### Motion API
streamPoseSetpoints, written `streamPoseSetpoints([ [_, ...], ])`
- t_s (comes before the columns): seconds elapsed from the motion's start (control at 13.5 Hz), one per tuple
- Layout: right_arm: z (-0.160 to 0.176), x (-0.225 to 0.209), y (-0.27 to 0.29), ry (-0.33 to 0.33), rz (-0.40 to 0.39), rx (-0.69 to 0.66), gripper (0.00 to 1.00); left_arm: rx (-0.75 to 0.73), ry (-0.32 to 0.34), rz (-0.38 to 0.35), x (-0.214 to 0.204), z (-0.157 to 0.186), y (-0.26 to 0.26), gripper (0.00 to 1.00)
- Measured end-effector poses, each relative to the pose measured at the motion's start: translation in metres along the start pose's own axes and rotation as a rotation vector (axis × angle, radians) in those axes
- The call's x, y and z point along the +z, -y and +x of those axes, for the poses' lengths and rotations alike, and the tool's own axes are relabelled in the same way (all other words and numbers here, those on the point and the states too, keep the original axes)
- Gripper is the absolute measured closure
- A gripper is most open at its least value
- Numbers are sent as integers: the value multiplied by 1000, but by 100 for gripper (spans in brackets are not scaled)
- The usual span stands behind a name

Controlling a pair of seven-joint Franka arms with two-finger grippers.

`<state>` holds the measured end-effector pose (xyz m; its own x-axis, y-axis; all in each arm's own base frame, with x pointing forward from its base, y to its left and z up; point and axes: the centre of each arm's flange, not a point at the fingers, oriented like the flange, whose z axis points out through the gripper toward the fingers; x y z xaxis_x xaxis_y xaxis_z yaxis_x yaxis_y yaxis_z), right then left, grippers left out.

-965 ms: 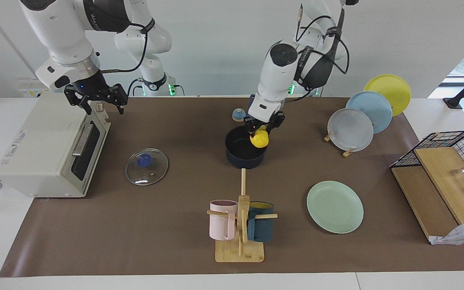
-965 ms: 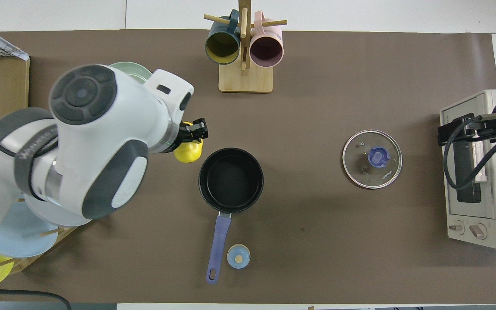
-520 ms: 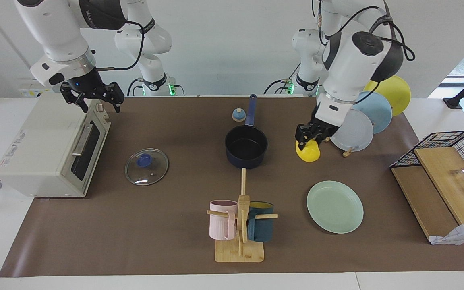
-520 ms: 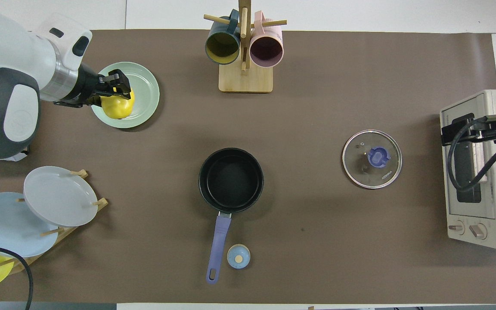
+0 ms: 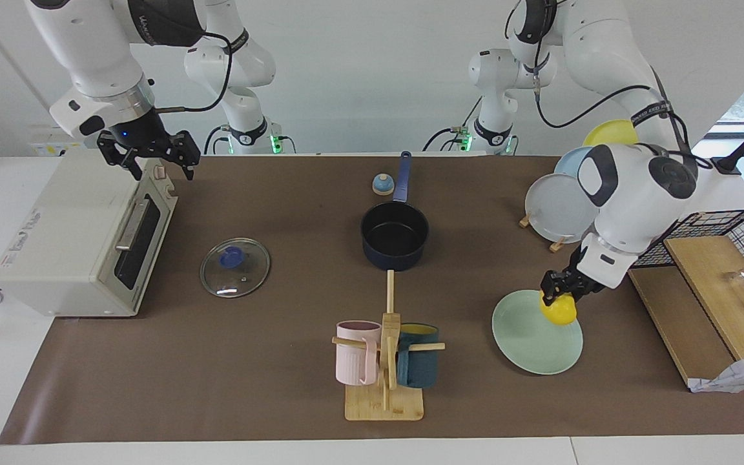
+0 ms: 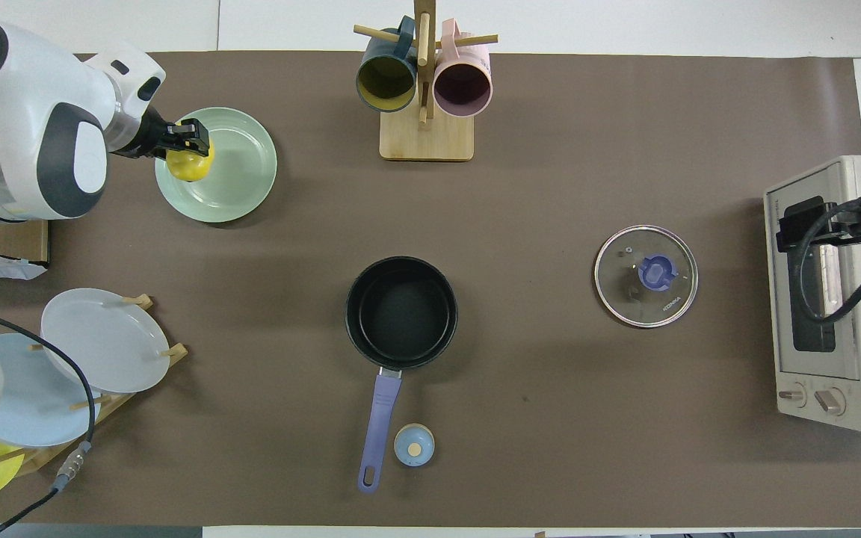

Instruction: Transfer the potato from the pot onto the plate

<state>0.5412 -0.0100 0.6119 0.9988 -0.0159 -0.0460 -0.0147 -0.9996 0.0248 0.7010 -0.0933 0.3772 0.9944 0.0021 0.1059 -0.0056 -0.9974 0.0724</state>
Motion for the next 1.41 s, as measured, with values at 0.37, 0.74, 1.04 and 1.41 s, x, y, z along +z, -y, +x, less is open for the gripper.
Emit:
streamPoseSetpoints([
  [0.37, -2, -9, -3, 11, 2, 6, 0, 32, 3, 29, 27, -2, -4, 41],
  [0.74, -1, -9, 0, 10, 20, 3, 0, 40, 7, 32, 23, -3, -7, 1],
  [1.04, 0, -10, 3, -2, 21, -3, 0, 19, 0, 35, -69, -7, 2, 0],
  [1.41, 1, -10, 7, -5, 21, -10, 0, -40, -5, 44, -231, -63, 38, 0],
])
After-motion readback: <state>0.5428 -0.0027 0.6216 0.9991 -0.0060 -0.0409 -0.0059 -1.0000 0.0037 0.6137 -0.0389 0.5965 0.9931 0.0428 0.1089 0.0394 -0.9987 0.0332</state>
